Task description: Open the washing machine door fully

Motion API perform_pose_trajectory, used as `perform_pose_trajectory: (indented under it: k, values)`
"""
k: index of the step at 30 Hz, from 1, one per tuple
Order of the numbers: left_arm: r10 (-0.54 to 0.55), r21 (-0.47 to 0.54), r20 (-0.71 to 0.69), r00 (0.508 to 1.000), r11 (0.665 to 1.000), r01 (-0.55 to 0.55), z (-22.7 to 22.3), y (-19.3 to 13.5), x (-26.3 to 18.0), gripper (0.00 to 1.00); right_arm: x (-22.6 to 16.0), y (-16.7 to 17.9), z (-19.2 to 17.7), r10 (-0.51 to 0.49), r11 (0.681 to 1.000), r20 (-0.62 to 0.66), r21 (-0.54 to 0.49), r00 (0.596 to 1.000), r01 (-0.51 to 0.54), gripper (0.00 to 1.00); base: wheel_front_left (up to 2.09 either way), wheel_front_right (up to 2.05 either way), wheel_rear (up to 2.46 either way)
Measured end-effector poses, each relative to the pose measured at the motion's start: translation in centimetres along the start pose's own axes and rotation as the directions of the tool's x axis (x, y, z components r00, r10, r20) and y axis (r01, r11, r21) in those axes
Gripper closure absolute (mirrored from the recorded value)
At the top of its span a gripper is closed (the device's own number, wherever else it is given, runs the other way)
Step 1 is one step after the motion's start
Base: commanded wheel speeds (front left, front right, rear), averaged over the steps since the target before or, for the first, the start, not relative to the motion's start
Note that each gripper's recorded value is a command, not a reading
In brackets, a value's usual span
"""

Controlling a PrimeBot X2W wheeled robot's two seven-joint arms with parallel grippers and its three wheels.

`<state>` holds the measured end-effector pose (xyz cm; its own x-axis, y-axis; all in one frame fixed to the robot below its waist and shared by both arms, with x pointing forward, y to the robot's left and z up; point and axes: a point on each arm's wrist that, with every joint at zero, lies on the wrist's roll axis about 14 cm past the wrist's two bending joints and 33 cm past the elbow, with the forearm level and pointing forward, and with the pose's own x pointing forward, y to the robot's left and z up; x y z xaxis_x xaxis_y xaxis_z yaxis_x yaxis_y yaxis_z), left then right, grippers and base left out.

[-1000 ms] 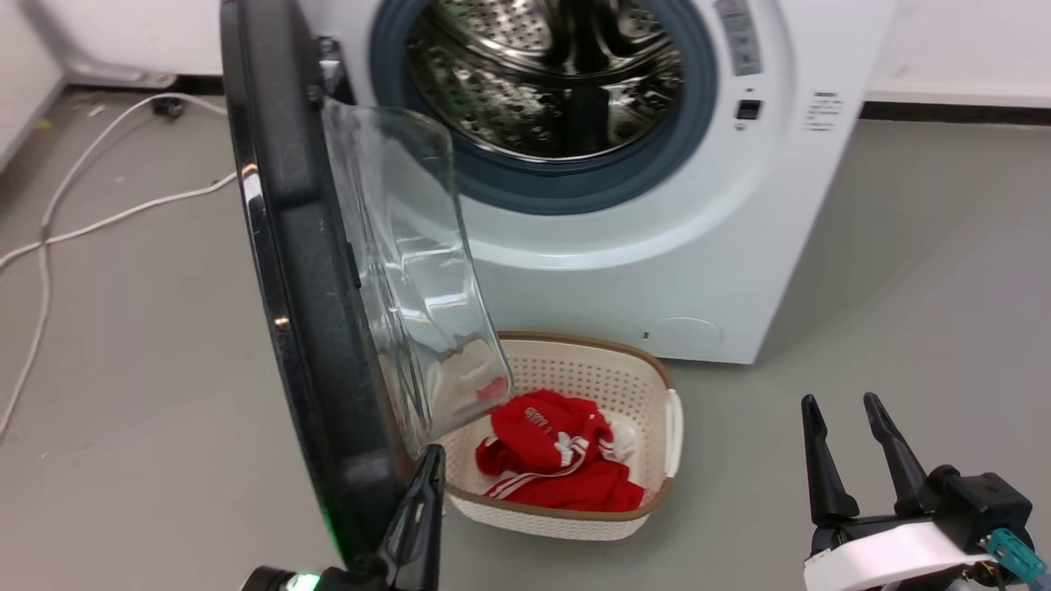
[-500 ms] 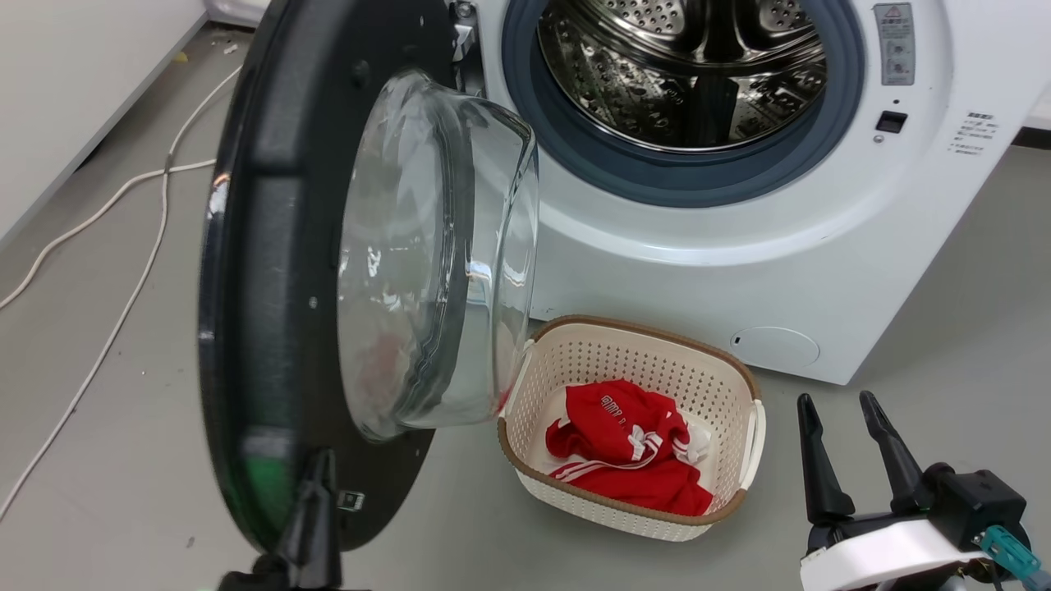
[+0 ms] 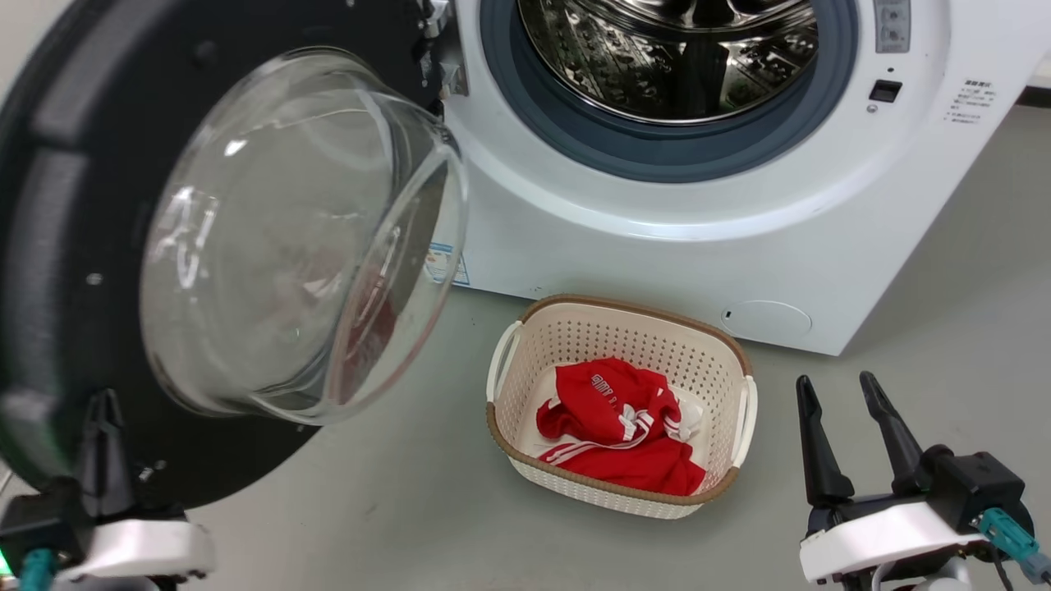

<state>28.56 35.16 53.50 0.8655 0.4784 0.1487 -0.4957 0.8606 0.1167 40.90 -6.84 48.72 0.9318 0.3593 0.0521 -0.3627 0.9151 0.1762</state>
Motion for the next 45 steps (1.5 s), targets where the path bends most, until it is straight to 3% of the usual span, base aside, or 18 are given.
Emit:
perform_pose_trajectory:
  k: [12,20,26,36,37,38,39,40,45]
  values:
    - [0.088,0.058,-0.023,0.996,0.995,-0.086,-0.8,5.5,5.5,1.0,0.4,-1.5,-0.3,-0.037,0.999,-0.005,-0.007,0.999,0.037,0.0,0.0,0.0,0.0]
    - [0.138,0.075,-0.047,0.989,0.988,-0.134,-1.4,7.6,6.6,1.0,-0.1,-2.0,-0.4,-0.052,0.999,-0.009,-0.015,0.999,0.052,0.0,0.0,0.0,0.0]
    - [0.102,0.085,-0.034,0.994,0.991,-0.099,-1.1,6.7,6.2,1.0,-0.6,-2.0,0.2,-0.06,0.998,0.003,-0.014,0.998,0.06,0.0,0.0,0.0,0.0]
    - [0.042,0.026,-0.043,0.998,0.999,-0.041,-1.8,2.8,0.1,1.0,-2.7,-2.0,1.8,-0.081,0.997,0.04,-0.011,0.996,0.082,0.0,0.0,0.0,0.0]
    - [0.031,0.008,-0.038,0.999,0.999,-0.031,-1.7,2.1,-0.4,0.65,-2.9,-2.0,2.0,-0.083,0.996,0.043,-0.013,0.996,0.084,0.0,0.0,0.0,0.0]
    - [0.024,-0.01,-0.032,0.999,1.0,-0.025,-1.5,1.5,-0.7,0.49,-3.1,-2.1,2.0,-0.087,0.996,0.044,-0.014,0.995,0.087,0.0,0.0,0.0,0.0]
    - [0.012,-0.024,-0.028,1.0,1.0,-0.013,-1.3,0.9,-1.1,0.06,-3.3,-2.2,2.0,-0.09,0.996,0.044,-0.014,0.995,0.09,0.0,0.0,0.0,0.0]
    - [-0.001,-0.035,-0.021,1.0,0.999,0.0,-1.1,0.3,-1.3,0.0,-3.4,-2.2,2.1,-0.092,0.996,0.045,-0.015,0.995,0.093,0.0,0.0,0.0,0.0]
    - [-0.083,-0.061,0.015,0.996,0.995,0.083,0.1,-2.9,-2.1,0.0,-3.9,-2.4,2.5,-0.1,0.994,0.054,-0.03,0.994,0.101,0.0,0.0,0.0,0.0]
